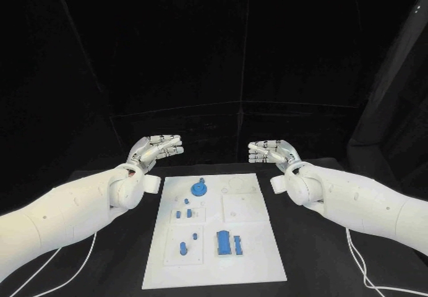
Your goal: Assemble the parts on the task board
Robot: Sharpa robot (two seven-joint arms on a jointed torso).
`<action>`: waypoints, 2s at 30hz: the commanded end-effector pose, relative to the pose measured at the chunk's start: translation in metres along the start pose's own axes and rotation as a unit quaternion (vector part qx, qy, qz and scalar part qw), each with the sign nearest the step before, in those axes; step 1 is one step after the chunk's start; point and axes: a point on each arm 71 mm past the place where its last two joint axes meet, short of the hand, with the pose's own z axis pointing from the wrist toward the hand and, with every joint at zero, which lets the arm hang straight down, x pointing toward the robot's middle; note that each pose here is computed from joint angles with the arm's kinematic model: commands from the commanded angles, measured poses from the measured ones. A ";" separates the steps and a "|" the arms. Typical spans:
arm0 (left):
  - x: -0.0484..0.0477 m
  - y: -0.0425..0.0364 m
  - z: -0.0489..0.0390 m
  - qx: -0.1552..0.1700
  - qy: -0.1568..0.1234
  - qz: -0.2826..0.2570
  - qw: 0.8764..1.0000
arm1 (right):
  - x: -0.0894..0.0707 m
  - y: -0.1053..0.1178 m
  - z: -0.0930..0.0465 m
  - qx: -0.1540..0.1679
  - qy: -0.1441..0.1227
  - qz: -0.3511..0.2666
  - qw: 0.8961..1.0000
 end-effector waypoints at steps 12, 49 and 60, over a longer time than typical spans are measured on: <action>0.0161 0.0054 -0.0158 -0.011 -0.031 0.009 0.999 | 0.019 0.005 -0.017 -0.008 -0.022 0.016 1.000; 0.0710 -0.0077 -0.0850 -0.041 -0.137 0.045 0.989 | 0.065 0.028 -0.083 -0.005 -0.076 0.046 0.996; 0.0710 -0.0077 -0.0850 -0.041 -0.137 0.045 0.989 | 0.065 0.028 -0.083 -0.005 -0.076 0.046 0.996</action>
